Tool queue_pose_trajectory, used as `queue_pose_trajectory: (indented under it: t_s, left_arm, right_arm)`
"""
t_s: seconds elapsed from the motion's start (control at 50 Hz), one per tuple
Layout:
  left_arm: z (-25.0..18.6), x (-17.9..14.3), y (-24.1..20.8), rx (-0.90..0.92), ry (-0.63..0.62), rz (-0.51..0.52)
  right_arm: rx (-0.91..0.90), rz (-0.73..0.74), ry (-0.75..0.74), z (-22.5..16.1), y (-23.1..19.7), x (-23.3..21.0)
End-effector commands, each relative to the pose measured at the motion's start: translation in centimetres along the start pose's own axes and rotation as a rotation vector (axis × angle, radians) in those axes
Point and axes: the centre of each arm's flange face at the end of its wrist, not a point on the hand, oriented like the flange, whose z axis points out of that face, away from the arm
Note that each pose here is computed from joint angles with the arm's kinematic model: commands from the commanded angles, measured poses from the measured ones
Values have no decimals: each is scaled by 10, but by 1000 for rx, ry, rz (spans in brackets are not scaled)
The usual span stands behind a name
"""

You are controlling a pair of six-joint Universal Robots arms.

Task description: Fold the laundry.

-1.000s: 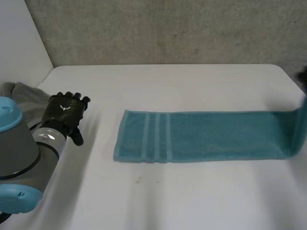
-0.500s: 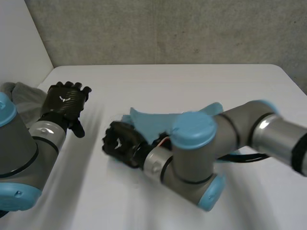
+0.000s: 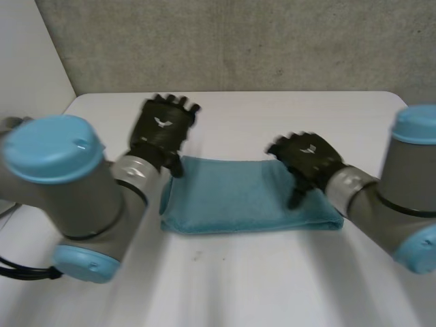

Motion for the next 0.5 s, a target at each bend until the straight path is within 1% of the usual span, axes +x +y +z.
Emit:
queue_pose_trajectory:
  t_s: [0.02,0.14,0.18,0.24,0.28,0.32,0.36,0.38,0.42,0.44,0.5]
  left_arm:
    - [6,41,22,-67,53,16]
    - [5,41,30,-101,47,19]
    - [3,40,31,-109,47,20]
    - [1,39,32,-116,46,20]
    - [-3,32,28,-113,33,19]
    - [-5,26,24,-107,19,15]
    - [-7,15,22,-108,-8,12]
    - [-8,11,22,-110,-16,11]
    - [-10,1,19,-106,-42,8]
    - [-10,-3,17,-103,-56,8]
    - [-12,-20,14,-108,-126,5]
  right_arm:
    - [-155,-27,62,-14,62,32]
    - [-173,-67,103,-2,87,45]
    - [-173,-70,111,1,88,48]
    - [-144,-93,146,6,78,56]
    - [-132,-108,170,8,72,60]
    - [-106,-154,192,9,59,59]
    - [-62,-208,189,10,41,51]
    - [-6,-266,172,11,20,37]
    - [49,-319,142,10,1,18]
    - [105,-366,91,10,-14,-8]
    - [191,-436,12,7,-33,-47]
